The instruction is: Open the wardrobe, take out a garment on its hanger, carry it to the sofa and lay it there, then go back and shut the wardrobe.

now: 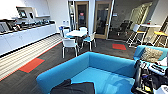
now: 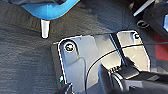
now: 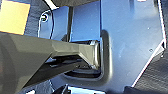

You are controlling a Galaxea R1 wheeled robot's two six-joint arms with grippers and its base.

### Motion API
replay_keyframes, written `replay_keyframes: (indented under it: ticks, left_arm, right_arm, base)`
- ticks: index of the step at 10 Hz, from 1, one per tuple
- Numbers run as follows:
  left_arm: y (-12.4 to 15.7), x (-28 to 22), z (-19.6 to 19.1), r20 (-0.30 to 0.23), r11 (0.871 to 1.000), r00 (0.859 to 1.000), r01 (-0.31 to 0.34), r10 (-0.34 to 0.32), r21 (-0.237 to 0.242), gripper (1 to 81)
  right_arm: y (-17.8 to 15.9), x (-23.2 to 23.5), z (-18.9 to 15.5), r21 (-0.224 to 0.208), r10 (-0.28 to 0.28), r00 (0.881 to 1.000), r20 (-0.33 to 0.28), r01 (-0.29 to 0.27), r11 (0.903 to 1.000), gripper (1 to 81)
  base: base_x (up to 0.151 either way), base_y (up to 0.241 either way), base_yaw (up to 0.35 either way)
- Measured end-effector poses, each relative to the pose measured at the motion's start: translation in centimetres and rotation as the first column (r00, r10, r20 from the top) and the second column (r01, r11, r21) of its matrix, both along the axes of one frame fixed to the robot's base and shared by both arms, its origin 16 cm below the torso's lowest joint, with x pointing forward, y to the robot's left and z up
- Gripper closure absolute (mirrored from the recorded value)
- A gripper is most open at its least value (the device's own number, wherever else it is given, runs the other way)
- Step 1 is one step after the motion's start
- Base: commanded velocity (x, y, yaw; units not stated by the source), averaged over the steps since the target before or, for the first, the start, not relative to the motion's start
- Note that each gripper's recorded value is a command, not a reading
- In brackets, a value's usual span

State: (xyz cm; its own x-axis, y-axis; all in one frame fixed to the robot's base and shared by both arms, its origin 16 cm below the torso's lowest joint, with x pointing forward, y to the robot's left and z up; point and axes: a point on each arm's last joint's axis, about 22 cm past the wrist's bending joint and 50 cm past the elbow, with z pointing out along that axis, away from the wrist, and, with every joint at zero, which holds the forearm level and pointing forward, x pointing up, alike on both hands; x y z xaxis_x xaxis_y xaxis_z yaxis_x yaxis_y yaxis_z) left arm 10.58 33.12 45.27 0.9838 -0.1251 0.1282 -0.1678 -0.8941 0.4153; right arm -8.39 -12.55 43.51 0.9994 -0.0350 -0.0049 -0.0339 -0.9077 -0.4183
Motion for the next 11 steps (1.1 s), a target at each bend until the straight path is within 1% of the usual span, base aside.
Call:
replay_keyframes:
  ticks: [1, 3, 4, 5, 6, 7, 8, 11]
  left_arm:
    - [-1.7, -1.9, -0.6, -0.021, 1.0, 1.0, 0.005, -0.005, 0.0, 1.0]
    - [-6.5, -6.9, -1.3, -0.079, 0.999, 0.997, 0.02, -0.023, -0.043, 1.0]
    - [-7.4, -8.9, -1.4, -0.101, 0.999, 0.994, 0.025, -0.029, -0.041, 1.0]
    - [-6.9, -9.9, -1.9, -0.111, 1.0, 0.993, 0.029, -0.029, 0.002, 1.0]
    - [-6.7, -10.0, -2.2, -0.112, 0.999, 0.993, 0.031, -0.027, 0.033, 1.0]
    - [-7.4, -9.8, -2.4, -0.108, 0.999, 0.994, 0.034, -0.031, 0.034, 1.0]
    - [-8.3, -9.8, -2.3, -0.106, 0.999, 0.994, 0.04, -0.038, 0.02, 1.0]
    - [-8.5, -10.0, -2.3, -0.108, 0.999, 0.993, 0.045, -0.042, 0.018, 1.0]
  right_arm:
    - [0.1, 0.1, 0.0, 0.001, 0.0, 1.0, 0.002, 0.0, 1.0, 1.0]
    - [0.1, 0.1, 0.0, -0.002, 0.0, 1.0, -0.001, 0.0, 1.0, 1.0]
    - [0.1, 0.2, -0.1, -0.005, 0.0, 1.0, 0.0, 0.0, 1.0, 1.0]
    - [0.1, 0.1, -0.1, -0.007, 0.0, 1.0, 0.0, 0.0, 1.0, 1.0]
    - [0.0, -0.1, -0.2, -0.014, 0.001, 1.0, -0.003, -0.001, 0.9999, 1.0]
    - [0.1, -0.1, -0.2, -0.017, 0.001, 1.0, -0.003, -0.001, 0.9999, 1.0]
    - [0.2, -0.1, -0.2, -0.016, 0.001, 1.0, -0.002, -0.001, 0.9999, 1.0]
    - [0.1, -0.1, -0.2, -0.017, 0.001, 1.0, -0.003, -0.001, 0.9999, 1.0]
  base:
    - [0.0, 0.0, 0.0]
    - [0.0, 0.0, 0.0]
    - [0.0, 0.0, 0.0]
    - [0.0, 0.0, 0.0]
    - [0.0, 0.0, 0.0]
    - [0.0, 0.0, 0.0]
    - [0.0, 0.0, 0.0]
    - [0.0, 0.0, 0.0]
